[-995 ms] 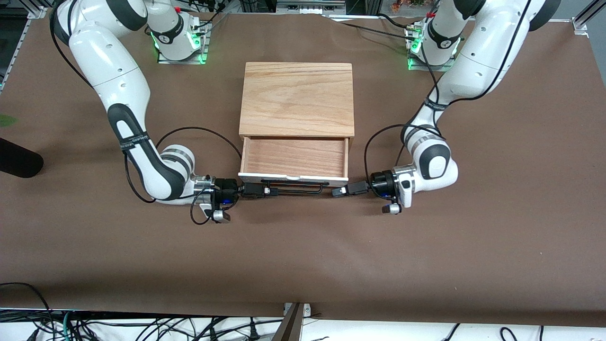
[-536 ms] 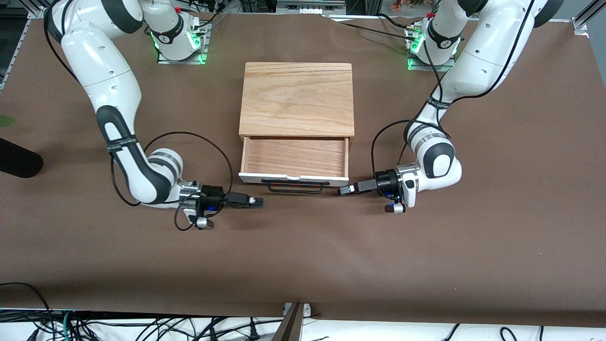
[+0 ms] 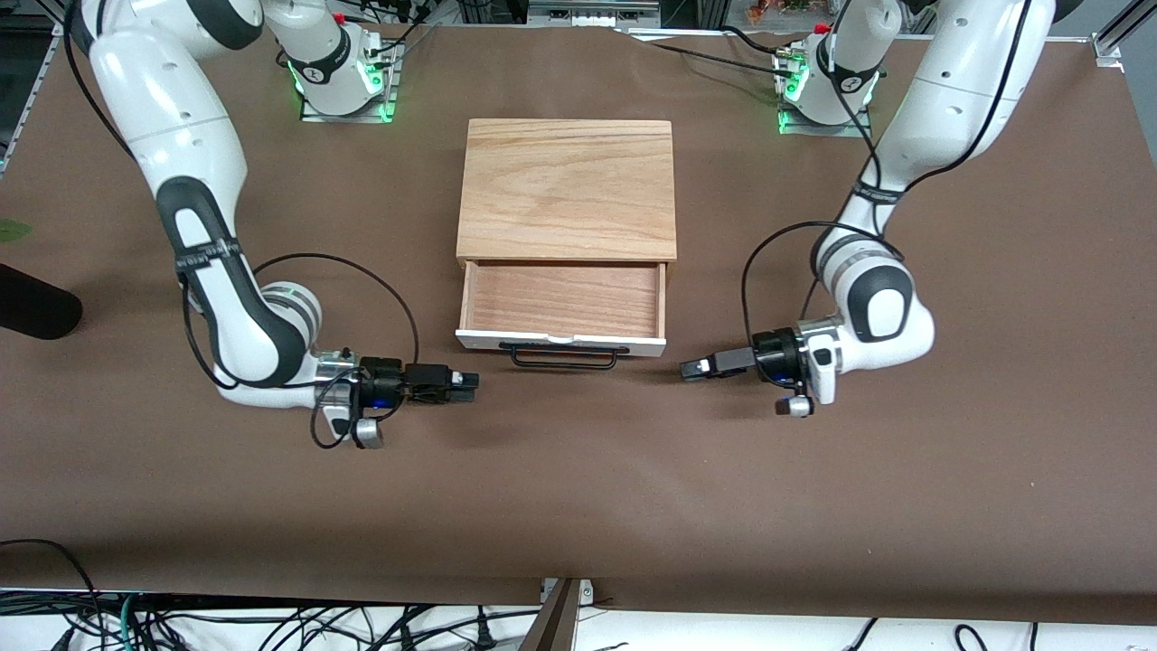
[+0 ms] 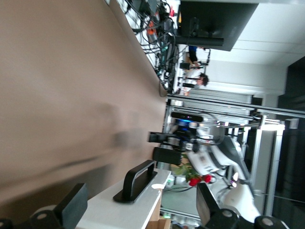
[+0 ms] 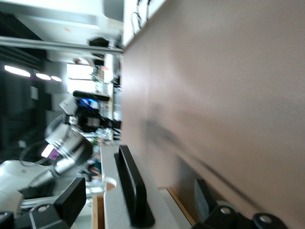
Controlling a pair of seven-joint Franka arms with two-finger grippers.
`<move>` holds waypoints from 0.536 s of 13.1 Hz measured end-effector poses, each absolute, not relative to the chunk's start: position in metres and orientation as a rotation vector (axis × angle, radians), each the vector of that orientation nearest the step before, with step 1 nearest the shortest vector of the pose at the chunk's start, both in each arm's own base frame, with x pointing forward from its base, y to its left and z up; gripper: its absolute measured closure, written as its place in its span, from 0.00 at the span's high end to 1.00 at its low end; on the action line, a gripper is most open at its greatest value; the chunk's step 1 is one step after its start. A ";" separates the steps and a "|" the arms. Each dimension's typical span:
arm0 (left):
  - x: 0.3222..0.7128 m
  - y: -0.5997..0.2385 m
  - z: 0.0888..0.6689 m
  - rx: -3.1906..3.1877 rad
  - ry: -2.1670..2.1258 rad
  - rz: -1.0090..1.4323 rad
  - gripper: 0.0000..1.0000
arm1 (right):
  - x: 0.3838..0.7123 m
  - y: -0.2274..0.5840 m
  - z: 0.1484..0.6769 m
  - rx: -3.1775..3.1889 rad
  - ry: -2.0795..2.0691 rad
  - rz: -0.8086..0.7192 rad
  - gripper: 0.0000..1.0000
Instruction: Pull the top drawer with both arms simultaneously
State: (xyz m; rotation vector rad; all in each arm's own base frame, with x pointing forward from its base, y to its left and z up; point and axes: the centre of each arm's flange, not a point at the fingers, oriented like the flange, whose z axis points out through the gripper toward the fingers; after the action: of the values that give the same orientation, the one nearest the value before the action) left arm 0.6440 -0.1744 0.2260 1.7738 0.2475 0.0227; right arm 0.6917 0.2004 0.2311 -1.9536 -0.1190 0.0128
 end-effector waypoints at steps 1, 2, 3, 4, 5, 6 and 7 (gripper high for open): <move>0.647 -0.162 0.238 1.814 0.244 0.011 1.00 | 0.693 0.193 0.256 -2.054 -0.173 0.031 1.00; 0.649 -0.151 0.253 1.864 0.236 0.006 1.00 | 0.693 0.186 0.279 -2.163 -0.226 0.046 1.00; 0.650 -0.140 0.270 1.926 0.222 0.004 1.00 | 0.690 0.179 0.300 -2.279 -0.281 0.060 1.00; 0.650 -0.129 0.290 1.996 0.204 -0.001 1.00 | 0.686 0.173 0.321 -2.397 -0.329 0.076 1.00; 0.648 -0.118 0.309 2.070 0.184 -0.008 1.00 | 0.678 0.167 0.342 -2.510 -0.372 0.102 1.00; 0.644 -0.106 0.329 2.152 0.160 -0.017 1.00 | 0.668 0.162 0.364 -2.616 -0.405 0.148 1.00; 0.638 -0.094 0.349 2.241 0.139 -0.022 1.00 | 0.656 0.156 0.391 -2.720 -0.407 0.194 1.00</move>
State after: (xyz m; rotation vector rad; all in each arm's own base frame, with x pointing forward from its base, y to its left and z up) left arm 0.6382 -0.0939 0.3494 2.2412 0.1393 -0.0216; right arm 0.6562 0.1562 0.3909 -2.7198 -0.4066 0.1935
